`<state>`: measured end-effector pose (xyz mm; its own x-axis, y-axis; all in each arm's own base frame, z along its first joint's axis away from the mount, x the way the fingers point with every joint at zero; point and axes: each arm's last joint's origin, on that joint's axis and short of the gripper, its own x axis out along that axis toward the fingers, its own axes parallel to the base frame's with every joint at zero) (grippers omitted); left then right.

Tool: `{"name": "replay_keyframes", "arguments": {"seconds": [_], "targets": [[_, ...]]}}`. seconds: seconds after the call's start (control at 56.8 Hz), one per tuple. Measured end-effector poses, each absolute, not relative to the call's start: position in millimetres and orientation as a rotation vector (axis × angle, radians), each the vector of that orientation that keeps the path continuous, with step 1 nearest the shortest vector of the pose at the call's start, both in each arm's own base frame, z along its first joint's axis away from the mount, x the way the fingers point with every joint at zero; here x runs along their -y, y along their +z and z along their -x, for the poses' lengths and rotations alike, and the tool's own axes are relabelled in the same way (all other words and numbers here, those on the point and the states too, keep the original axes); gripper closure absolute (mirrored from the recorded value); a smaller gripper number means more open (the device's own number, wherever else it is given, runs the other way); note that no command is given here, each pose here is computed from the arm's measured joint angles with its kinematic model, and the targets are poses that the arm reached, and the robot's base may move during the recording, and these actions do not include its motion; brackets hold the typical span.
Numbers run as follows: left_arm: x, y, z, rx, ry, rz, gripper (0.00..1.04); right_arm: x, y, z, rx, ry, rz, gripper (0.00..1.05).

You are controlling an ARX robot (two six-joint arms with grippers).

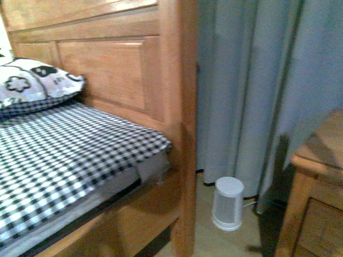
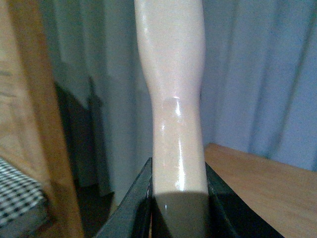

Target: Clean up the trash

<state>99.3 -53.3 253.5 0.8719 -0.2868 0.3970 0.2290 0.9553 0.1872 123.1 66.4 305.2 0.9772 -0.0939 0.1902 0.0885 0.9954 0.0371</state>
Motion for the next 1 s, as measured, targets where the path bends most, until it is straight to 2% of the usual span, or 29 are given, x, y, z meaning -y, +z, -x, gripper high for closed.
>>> {"name": "replay_keyframes", "arguments": {"seconds": [1.003], "targets": [[52.6, 253.8, -99.0, 0.436, -0.262, -0.130, 0.77, -68.2, 304.3, -124.0, 0.188, -0.076, -0.020, 0.84]]}}
